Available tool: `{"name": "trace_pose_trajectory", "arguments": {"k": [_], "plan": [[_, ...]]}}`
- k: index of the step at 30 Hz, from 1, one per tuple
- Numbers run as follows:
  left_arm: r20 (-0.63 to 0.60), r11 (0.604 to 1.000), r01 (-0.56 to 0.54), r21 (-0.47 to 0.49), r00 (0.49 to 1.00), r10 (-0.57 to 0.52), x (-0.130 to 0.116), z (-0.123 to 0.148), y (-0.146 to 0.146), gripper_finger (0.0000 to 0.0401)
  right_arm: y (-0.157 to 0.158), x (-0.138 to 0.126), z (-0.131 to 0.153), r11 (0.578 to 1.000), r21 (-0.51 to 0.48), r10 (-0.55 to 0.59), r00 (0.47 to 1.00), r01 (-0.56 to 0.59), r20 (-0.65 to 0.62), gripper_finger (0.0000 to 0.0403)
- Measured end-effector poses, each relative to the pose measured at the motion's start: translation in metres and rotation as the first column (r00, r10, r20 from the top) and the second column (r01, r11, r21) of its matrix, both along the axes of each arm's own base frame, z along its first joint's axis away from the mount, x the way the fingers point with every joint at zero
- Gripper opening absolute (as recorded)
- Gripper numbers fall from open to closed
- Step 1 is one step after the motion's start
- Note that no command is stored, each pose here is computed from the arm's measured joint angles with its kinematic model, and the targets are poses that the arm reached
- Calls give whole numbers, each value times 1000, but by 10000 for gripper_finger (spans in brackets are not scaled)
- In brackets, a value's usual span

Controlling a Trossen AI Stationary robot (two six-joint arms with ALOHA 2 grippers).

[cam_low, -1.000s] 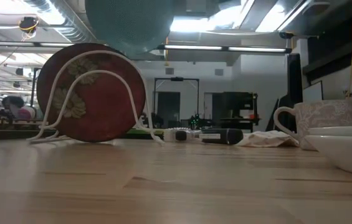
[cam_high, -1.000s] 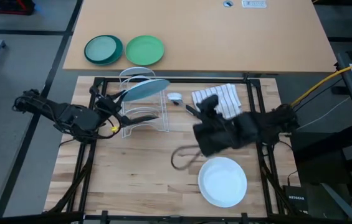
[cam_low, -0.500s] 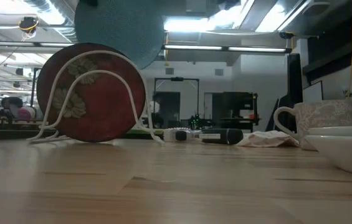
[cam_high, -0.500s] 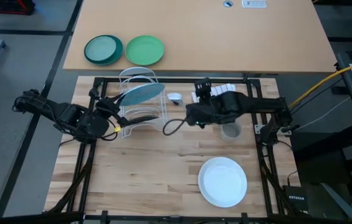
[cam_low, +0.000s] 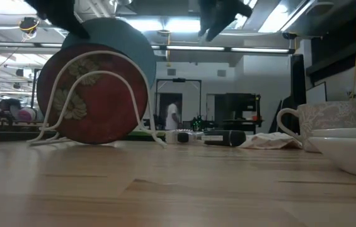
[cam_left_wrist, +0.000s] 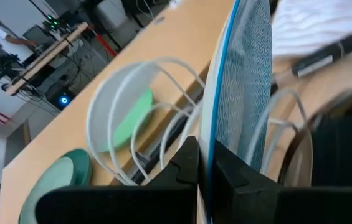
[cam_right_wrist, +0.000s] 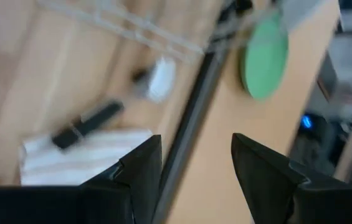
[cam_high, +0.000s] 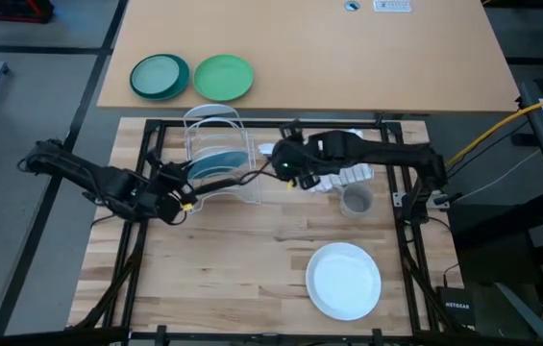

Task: Sort dishes
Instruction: Put the blue patterned plate in the dish rack, then put the white plate in the dish rack

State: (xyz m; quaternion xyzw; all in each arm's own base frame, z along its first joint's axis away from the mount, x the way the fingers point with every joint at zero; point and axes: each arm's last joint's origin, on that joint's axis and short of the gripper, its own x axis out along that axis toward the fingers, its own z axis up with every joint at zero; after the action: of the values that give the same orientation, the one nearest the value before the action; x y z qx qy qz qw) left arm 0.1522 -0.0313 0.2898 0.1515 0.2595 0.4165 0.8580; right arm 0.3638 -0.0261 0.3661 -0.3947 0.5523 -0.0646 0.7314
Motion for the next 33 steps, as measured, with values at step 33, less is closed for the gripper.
{"name": "trace_pose_trajectory", "arguments": {"k": [33], "plan": [[-145, 997, 70, -31, 987, -73, -2, -34, -1, 80, -18, 23, -57, 970, 181, 144, 985, -159, 92, 198]]}}
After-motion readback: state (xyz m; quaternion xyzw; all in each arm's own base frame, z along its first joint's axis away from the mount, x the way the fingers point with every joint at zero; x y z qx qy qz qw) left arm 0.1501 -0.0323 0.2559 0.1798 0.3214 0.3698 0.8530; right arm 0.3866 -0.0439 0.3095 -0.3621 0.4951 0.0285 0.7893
